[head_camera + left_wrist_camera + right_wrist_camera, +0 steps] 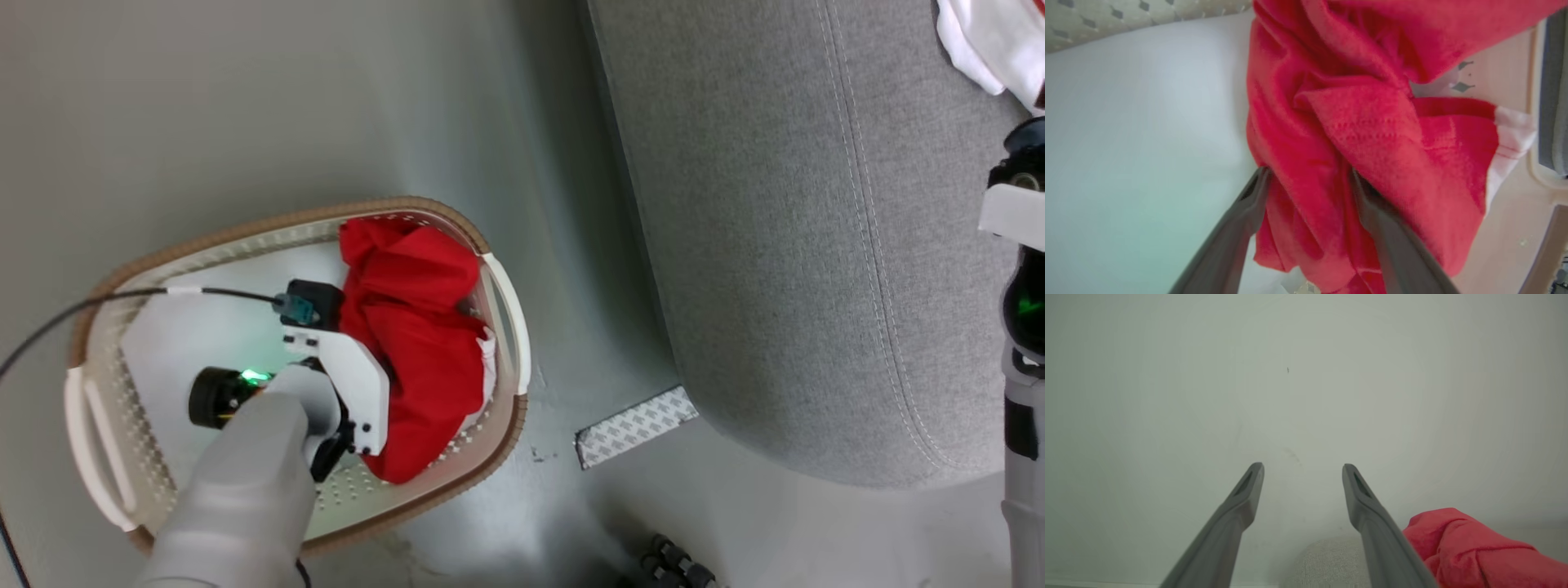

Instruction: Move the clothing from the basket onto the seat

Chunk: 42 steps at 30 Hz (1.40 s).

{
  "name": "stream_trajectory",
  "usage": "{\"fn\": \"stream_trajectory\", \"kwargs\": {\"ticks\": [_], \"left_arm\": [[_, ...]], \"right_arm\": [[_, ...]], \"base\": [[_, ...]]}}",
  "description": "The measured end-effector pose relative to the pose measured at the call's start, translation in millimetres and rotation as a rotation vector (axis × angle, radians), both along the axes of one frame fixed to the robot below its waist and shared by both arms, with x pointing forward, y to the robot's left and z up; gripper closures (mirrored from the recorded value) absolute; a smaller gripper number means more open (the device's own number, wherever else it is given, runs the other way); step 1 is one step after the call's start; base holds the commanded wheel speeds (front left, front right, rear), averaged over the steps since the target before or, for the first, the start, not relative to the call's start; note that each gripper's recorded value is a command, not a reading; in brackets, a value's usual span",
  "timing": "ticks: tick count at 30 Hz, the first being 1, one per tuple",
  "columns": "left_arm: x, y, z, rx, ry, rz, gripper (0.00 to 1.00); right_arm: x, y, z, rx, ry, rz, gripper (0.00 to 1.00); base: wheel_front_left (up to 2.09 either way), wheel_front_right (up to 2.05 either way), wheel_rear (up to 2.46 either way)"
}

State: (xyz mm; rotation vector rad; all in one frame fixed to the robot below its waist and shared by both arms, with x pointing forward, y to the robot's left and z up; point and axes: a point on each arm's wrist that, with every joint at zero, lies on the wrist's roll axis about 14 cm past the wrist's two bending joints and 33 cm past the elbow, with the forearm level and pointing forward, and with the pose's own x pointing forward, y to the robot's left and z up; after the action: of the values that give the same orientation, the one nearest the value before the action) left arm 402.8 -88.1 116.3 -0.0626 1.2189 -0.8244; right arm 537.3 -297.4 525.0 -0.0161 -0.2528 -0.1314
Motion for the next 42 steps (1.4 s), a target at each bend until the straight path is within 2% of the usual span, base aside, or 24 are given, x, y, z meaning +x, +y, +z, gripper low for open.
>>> {"fn": "stream_trajectory", "kwargs": {"ticks": [4, 13, 17, 18, 19, 20, 21, 22, 34, 42], "left_arm": [[-24.4, -9.3, -8.4, 0.017, 0.093, -0.070, 0.00], [-51.0, -16.9, -7.0, 0.016, 0.174, -0.207, 0.00], [-54.1, -31.3, 4.6, -0.060, 0.169, -0.234, 0.00], [-51.5, -34.1, 7.4, -0.084, 0.157, -0.229, 0.04], [-49.4, -35.8, 9.6, -0.104, 0.154, -0.219, 0.26], [-48.2, -36.4, 11.0, -0.116, 0.143, -0.226, 0.62], [-47.1, -36.7, 12.2, -0.127, 0.139, -0.226, 0.91], [-46.6, -36.2, 12.9, -0.132, 0.139, -0.227, 1.00], [-23.0, -28.3, 22.9, -0.152, 0.042, -0.216, 1.00], [-13.9, -32.6, 68.4, -0.213, -0.059, -0.161, 1.00]], "right_arm": [[0.9, -0.6, -15.1, 0.001, 0.037, -0.005, 0.00], [2.6, 5.0, -34.3, 0.022, 0.076, 0.003, 0.00], [3.3, 7.5, -39.9, 0.028, 0.087, 0.008, 0.00], [3.2, 7.9, -41.1, 0.029, 0.090, 0.009, 0.00], [3.2, 8.4, -41.9, 0.031, 0.092, 0.010, 0.00], [2.9, 8.5, -42.8, 0.031, 0.095, 0.010, 0.00], [2.5, 8.4, -43.6, 0.032, 0.098, 0.009, 0.00], [2.2, 8.4, -44.0, 0.033, 0.100, 0.009, 0.00], [-1.4, 9.8, -26.7, 0.042, 0.076, 0.013, 0.00], [-14.7, 8.3, 2.2, 0.018, 0.039, 0.022, 0.00]], "base": [[0.00, 0.00, 0.00], [0.00, 0.00, 0.00], [0.00, 0.00, 0.00], [0.00, 0.00, 0.00], [0.00, 0.00, 0.00], [0.00, 0.00, 0.00], [0.00, 0.00, 0.00], [0.00, 0.00, 0.00], [0.00, 0.00, 0.00], [0.00, 0.00, 0.00]]}}
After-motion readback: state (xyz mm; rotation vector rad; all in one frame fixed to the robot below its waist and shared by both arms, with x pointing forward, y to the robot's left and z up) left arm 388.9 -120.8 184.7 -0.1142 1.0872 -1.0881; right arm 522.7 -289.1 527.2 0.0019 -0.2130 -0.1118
